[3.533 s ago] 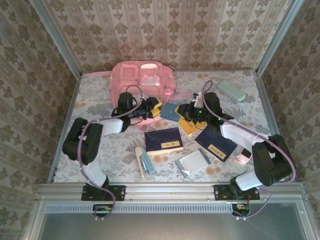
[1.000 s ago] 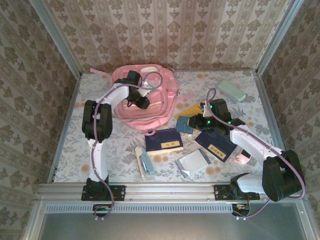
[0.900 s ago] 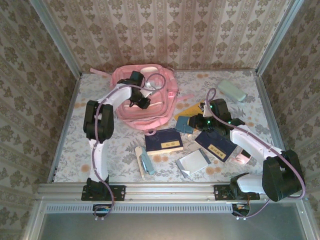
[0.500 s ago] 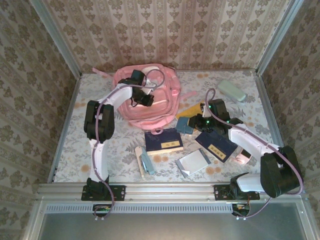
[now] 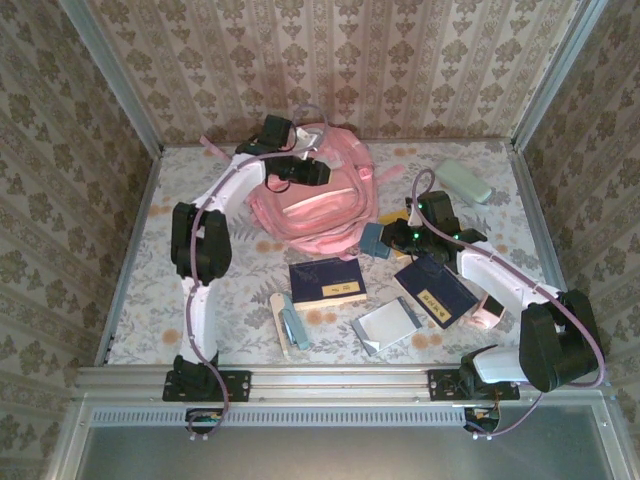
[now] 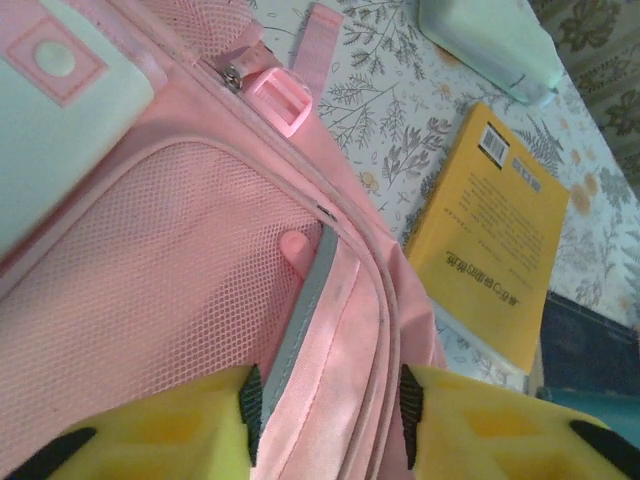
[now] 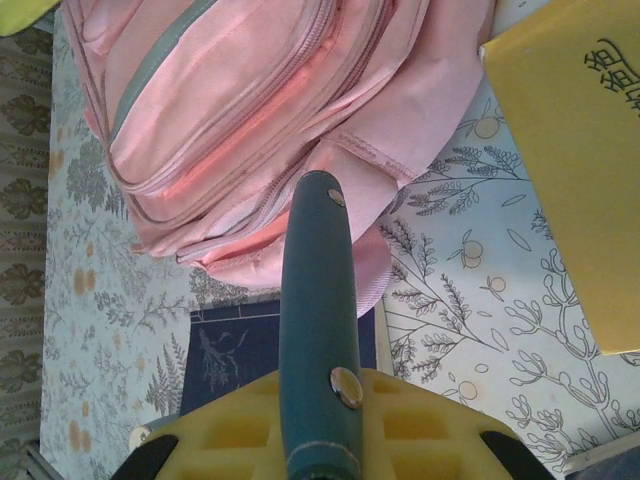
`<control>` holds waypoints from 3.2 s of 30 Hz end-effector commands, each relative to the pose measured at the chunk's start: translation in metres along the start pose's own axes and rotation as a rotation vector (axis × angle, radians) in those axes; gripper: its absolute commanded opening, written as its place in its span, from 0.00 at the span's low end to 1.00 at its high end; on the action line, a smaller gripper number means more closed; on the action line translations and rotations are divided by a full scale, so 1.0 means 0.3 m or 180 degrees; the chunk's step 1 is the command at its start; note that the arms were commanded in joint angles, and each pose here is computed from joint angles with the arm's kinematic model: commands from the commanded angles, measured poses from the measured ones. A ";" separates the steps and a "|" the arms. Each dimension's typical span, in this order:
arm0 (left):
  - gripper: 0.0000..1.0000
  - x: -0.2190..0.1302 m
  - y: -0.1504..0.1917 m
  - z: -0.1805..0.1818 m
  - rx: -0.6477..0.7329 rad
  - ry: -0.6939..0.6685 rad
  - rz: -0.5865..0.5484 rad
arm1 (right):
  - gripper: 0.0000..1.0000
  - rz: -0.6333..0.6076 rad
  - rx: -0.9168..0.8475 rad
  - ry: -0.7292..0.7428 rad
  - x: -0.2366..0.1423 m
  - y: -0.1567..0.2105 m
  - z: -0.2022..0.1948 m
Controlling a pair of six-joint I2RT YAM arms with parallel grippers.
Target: Pack the student bag
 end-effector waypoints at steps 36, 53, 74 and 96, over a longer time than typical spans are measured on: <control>0.25 0.082 0.170 -0.027 0.0057 0.0701 0.0594 | 0.00 0.0239 -0.0077 -0.0104 0.008 0.017 -0.012; 0.00 -0.233 -0.108 -0.076 -0.0028 0.0307 -0.0559 | 0.00 0.0078 -0.0097 0.0006 -0.035 -0.012 0.005; 0.00 -0.595 -0.244 -0.139 -0.0578 0.0606 -0.1472 | 0.00 0.0000 0.0348 -0.1037 -0.074 -0.209 0.313; 0.00 -0.705 -0.267 -0.201 -0.0502 0.1174 -0.1826 | 0.41 0.0396 0.0884 -0.1253 0.739 -0.200 0.566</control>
Point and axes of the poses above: each hand's point on the last joint's axis, 136 mm out from that joint toward the fingers, its own x axis out along the fingers, its own z axis along the line the jaws close on, y = z × x, the point moved 6 cm from there along -x, back along the fingers, and after that the axes turned 4 degrees about x, right-handed, at the moved point
